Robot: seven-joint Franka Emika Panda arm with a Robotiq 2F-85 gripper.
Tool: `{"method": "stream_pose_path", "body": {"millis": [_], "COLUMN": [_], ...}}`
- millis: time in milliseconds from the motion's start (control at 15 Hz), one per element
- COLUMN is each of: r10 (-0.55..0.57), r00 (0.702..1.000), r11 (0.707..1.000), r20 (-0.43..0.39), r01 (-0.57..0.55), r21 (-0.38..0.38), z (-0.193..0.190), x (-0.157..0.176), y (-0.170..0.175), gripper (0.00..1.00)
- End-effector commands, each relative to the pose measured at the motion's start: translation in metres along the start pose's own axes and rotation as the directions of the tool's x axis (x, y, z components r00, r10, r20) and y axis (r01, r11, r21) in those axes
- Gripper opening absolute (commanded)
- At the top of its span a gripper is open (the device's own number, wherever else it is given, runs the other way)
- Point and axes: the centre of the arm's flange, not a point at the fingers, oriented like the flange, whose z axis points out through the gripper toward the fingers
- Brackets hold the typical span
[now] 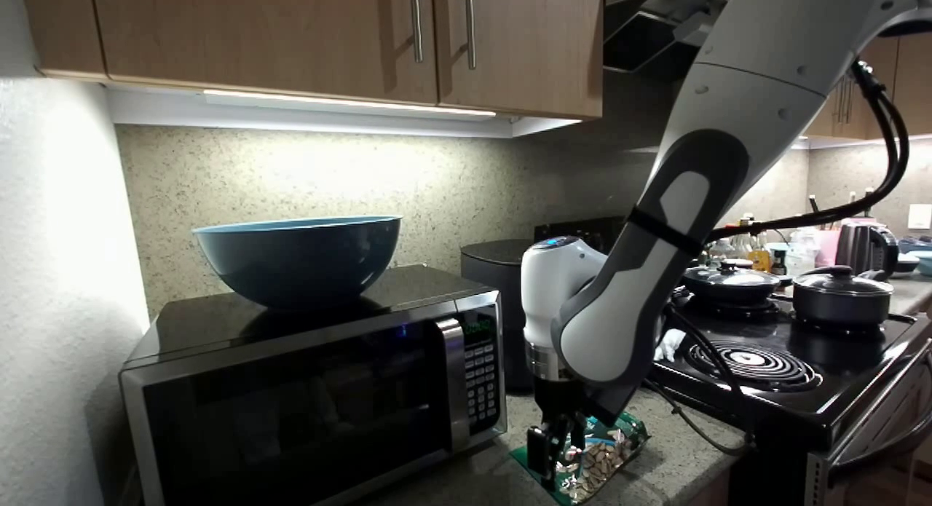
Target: Put the green packet upright
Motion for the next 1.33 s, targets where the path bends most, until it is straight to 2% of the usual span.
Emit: {"method": "stream_pose_path", "body": {"millis": [0,267,333,400,733,1067,1267], "r10": [0.004,0.014,0.016,0.018,0.031,0.040,0.046], "r00": [1.000,1.000,0.999,0.999,0.999,0.998,0.998], "r11": [1.000,1.000,1.000,1.000,0.999,0.999,0.999], "r20": [0.010,0.024,0.028,0.031,0.040,0.047,0.044], "r01": [-0.004,-0.014,-0.016,-0.019,-0.032,-0.041,-0.046], "r21": [-0.004,0.008,0.011,0.015,0.020,0.022,0.015], "z": [0.012,0.016,0.016,0.015,0.011,0.008,0.007], "x": [0.009,0.015,0.016,0.017,0.021,0.024,0.024], "y": [0.005,0.008,0.009,0.010,0.017,0.022,0.025], "gripper": [1.00,1.00,0.91,0.74,0.40,0.08,0.03]}}
